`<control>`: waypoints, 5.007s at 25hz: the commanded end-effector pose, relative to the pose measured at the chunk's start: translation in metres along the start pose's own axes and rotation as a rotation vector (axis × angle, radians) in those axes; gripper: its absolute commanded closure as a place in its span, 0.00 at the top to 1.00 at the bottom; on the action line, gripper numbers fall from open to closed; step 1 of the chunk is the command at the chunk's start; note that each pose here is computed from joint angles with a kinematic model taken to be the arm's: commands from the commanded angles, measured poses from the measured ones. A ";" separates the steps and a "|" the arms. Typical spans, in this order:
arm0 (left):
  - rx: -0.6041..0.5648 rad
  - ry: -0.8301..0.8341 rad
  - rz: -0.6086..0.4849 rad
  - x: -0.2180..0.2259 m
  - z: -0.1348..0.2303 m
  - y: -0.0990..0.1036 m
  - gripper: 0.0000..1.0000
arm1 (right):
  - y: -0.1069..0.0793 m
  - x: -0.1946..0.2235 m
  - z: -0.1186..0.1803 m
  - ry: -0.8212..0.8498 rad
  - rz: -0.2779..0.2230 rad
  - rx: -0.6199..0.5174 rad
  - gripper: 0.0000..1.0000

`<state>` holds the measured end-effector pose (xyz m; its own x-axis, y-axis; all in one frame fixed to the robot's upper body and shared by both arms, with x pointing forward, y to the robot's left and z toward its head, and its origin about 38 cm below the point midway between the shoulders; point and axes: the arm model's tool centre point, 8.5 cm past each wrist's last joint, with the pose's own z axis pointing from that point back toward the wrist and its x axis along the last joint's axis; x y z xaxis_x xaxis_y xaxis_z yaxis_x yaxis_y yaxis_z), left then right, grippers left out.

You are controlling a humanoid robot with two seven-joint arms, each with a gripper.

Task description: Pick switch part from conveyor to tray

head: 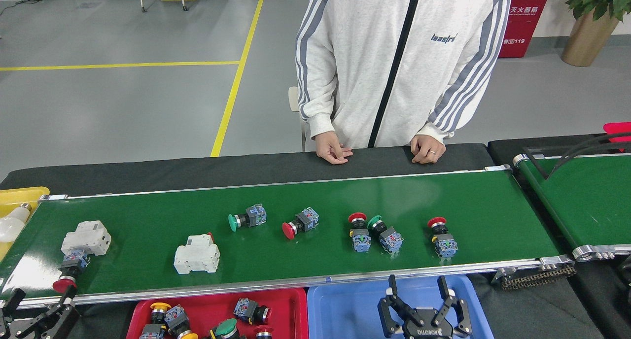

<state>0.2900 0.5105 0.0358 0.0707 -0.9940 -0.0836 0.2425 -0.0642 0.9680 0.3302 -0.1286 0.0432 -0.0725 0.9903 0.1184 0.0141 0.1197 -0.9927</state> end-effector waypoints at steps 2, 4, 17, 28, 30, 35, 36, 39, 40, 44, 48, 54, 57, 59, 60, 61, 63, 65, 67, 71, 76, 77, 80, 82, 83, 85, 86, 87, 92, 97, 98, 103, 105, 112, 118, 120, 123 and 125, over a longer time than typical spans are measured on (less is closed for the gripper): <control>0.001 0.008 -0.003 -0.010 -0.017 0.008 0.99 | 0.000 0.008 -0.016 -0.062 0.041 0.034 0.98; -0.007 0.020 0.011 -0.016 -0.025 0.009 0.99 | -0.002 0.014 -0.023 -0.088 0.048 0.035 0.98; -0.070 0.087 0.026 -0.013 -0.077 0.008 0.30 | -0.003 0.036 -0.048 -0.192 0.047 0.116 0.98; 0.192 -0.416 -0.021 0.091 -0.048 0.046 0.09 | -0.002 0.057 -0.076 -0.207 0.056 0.149 0.98; 0.204 -0.512 -0.050 0.120 -0.015 0.039 0.12 | -0.001 0.071 -0.085 -0.223 0.048 0.159 0.98; 0.138 -0.604 -0.050 0.181 0.045 0.008 0.37 | 0.000 0.098 -0.104 -0.273 0.085 0.181 0.97; 0.122 -0.614 -0.058 0.192 0.050 0.006 0.61 | 0.000 0.101 -0.104 -0.283 0.094 0.183 0.89; 0.129 -0.615 -0.019 0.207 0.057 0.003 1.00 | 0.003 0.111 -0.101 -0.320 0.121 0.204 0.47; 0.124 -0.613 -0.015 0.207 0.059 0.001 1.00 | 0.004 0.111 -0.100 -0.325 0.129 0.215 0.42; 0.127 -0.600 -0.011 0.202 0.059 0.002 1.00 | 0.006 0.107 -0.099 -0.332 0.139 0.221 0.28; 0.152 -0.471 0.021 0.172 0.062 0.003 1.00 | 0.003 0.113 -0.096 -0.401 0.133 0.212 0.05; 0.086 -0.114 -0.004 0.087 0.063 -0.011 1.00 | -0.020 0.168 -0.061 -0.589 0.132 0.116 0.01; 0.064 -0.099 -0.026 0.069 0.060 -0.013 1.00 | -0.029 0.215 -0.016 -0.769 0.151 0.054 0.27; 0.074 -0.101 -0.034 0.065 0.055 -0.007 1.00 | -0.026 0.235 0.008 -0.851 0.166 0.049 1.00; 0.079 -0.101 -0.037 0.064 0.050 -0.004 1.00 | -0.023 0.243 0.017 -0.884 0.171 0.052 1.00; 0.091 -0.105 -0.040 0.063 0.043 0.002 1.00 | -0.021 0.248 0.022 -0.900 0.175 0.055 1.00; 0.093 -0.099 -0.033 0.058 0.030 0.005 1.00 | -0.020 0.248 0.024 -0.900 0.169 0.061 1.00; 0.094 -0.090 -0.026 0.052 0.020 0.007 1.00 | -0.020 0.244 0.022 -0.885 0.170 0.065 1.00; 0.079 -0.084 -0.034 0.042 0.017 0.006 1.00 | -0.023 0.240 0.018 -0.867 0.159 0.059 1.00; 0.051 -0.057 -0.042 0.023 0.016 0.004 1.00 | -0.044 0.166 -0.024 -0.565 0.047 0.025 1.00; 0.021 -0.001 -0.029 0.005 0.010 -0.001 1.00 | -0.047 0.019 -0.049 -0.121 -0.036 -0.065 1.00; 0.017 0.009 -0.024 0.002 0.006 -0.001 1.00 | -0.044 -0.014 -0.047 -0.031 -0.038 -0.070 1.00; 0.014 0.039 -0.017 -0.011 -0.006 0.004 1.00 | -0.035 -0.082 -0.035 0.152 -0.051 -0.052 1.00; 0.003 0.072 -0.009 -0.025 -0.014 0.007 1.00 | -0.034 -0.118 -0.029 0.220 -0.053 -0.045 1.00; -0.005 0.089 -0.007 -0.031 -0.016 0.006 1.00 | -0.035 -0.128 -0.028 0.224 -0.042 -0.043 1.00; -0.026 0.140 -0.002 -0.048 -0.019 0.006 1.00 | -0.039 -0.144 -0.026 0.224 -0.029 -0.044 1.00; -0.038 0.166 0.002 -0.055 -0.019 0.005 1.00 | -0.040 -0.149 -0.026 0.225 -0.029 -0.042 1.00; -0.048 0.192 0.009 -0.062 -0.021 0.004 1.00 | -0.041 -0.152 -0.026 0.225 -0.031 -0.044 1.00; -0.100 0.293 0.021 -0.087 -0.025 -0.001 1.00 | -0.044 -0.147 -0.030 0.185 -0.044 -0.055 1.00; -0.140 0.420 0.021 -0.104 -0.018 -0.012 0.59 | -0.044 -0.133 -0.032 0.081 -0.059 -0.056 1.00; -0.149 0.425 0.028 -0.104 -0.017 -0.016 0.37 | -0.044 -0.131 -0.032 0.075 -0.062 -0.056 1.00; -0.151 0.429 0.040 -0.103 -0.016 -0.019 0.16 | -0.043 -0.133 -0.030 0.073 -0.058 -0.053 1.00; -0.151 0.424 0.039 -0.102 -0.017 -0.019 0.15 | -0.043 -0.134 -0.030 0.075 -0.056 -0.052 1.00; -0.034 0.320 0.034 -0.083 -0.030 0.009 0.11 | -0.043 -0.137 -0.030 0.089 -0.062 -0.055 1.00; 0.122 -0.143 0.021 0.006 -0.013 0.034 0.09 | -0.046 -0.149 -0.028 0.126 -0.060 -0.064 1.00; 0.154 -0.278 0.010 0.049 0.009 0.031 0.08 | -0.046 -0.149 -0.028 0.126 -0.060 -0.064 1.00; 0.195 -0.412 -0.007 0.096 0.043 0.033 0.08 | -0.047 -0.149 -0.028 0.122 -0.059 -0.067 1.00; 0.192 -0.474 0.002 0.129 0.056 0.028 0.08 | -0.047 -0.149 -0.028 0.122 -0.059 -0.067 1.00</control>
<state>0.2527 0.3914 0.0581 -0.3283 -0.9446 -0.0001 0.0793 -0.0276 0.9965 0.3656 -0.2791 0.0637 0.0536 0.9820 0.1813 0.0485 0.1788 -0.9827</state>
